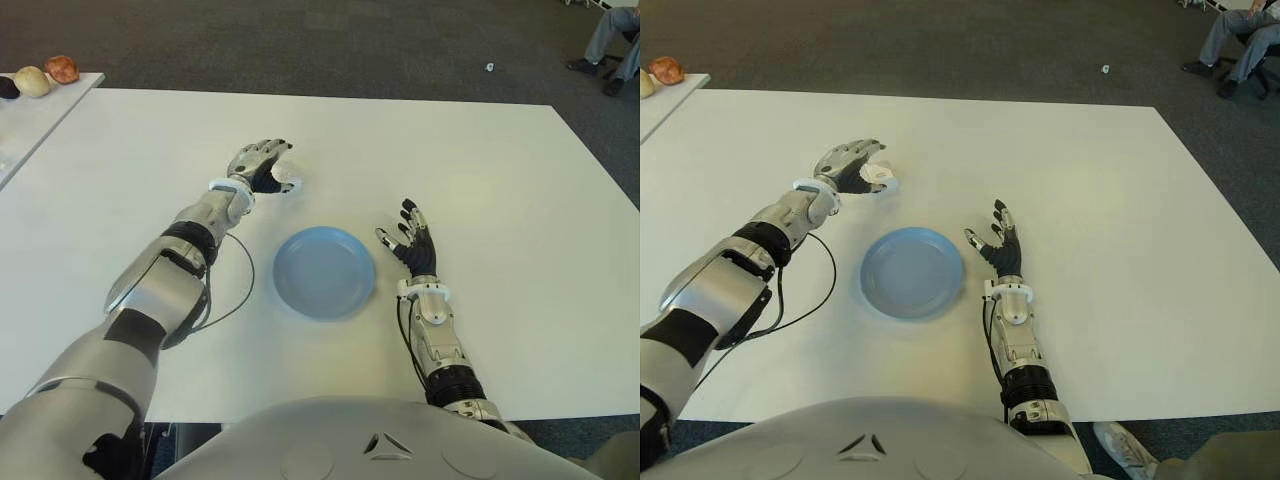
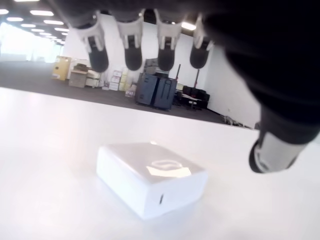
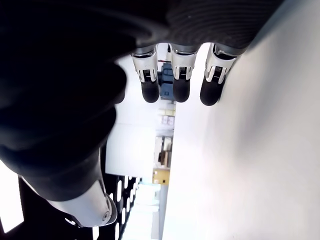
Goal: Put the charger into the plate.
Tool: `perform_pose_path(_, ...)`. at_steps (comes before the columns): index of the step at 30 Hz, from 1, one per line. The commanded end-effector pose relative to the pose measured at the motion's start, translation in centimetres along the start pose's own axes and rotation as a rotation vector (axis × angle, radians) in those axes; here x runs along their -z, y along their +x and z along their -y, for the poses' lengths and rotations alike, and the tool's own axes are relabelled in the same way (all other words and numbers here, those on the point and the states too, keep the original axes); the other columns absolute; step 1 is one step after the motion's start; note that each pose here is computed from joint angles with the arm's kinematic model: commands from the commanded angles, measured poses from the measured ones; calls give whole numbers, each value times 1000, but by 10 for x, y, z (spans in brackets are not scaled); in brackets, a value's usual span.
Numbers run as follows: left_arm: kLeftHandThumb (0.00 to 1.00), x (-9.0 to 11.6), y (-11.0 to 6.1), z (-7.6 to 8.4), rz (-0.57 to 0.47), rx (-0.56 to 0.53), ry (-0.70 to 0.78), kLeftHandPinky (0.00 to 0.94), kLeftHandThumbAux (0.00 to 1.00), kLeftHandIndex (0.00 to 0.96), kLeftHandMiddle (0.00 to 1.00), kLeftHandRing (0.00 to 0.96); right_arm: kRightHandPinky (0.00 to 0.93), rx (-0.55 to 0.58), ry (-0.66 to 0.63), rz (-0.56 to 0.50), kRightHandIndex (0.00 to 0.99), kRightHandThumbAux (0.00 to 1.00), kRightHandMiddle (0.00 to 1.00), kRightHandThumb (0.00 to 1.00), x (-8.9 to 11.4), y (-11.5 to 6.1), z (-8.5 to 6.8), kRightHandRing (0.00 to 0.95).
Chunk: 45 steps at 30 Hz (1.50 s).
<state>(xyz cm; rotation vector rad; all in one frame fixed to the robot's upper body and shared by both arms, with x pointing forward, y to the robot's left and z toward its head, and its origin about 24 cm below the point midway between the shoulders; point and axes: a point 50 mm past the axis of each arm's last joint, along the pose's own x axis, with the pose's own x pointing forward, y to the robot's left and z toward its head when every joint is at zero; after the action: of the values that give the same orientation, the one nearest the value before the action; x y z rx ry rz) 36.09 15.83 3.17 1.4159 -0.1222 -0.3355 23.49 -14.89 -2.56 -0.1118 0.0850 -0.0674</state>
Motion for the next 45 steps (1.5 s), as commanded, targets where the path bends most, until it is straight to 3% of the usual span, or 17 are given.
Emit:
perform_pose_path(1, 49, -1, 0, 3, 33, 23, 100, 0, 556, 0, 0, 0, 103, 2, 2, -143, 48, 836, 64, 151, 29, -21, 4, 63)
perform_pose_path(17, 0, -3, -2, 12, 93, 106, 268, 0, 602, 0, 0, 0, 112, 2, 8, -137, 52, 853, 65, 121, 27, -25, 7, 69)
perform_pose_path(31, 0, -5, -5, 23, 66, 170, 204, 0, 607, 0, 0, 0, 104, 5, -3, -141, 50, 857, 60, 87, 26, -28, 11, 64)
perform_pose_path(45, 0, -4, -8, 39, -67, 298, 41, 0, 533, 0, 0, 0, 117, 8, -3, -128, 56, 867, 65, 84, 26, -31, 13, 71)
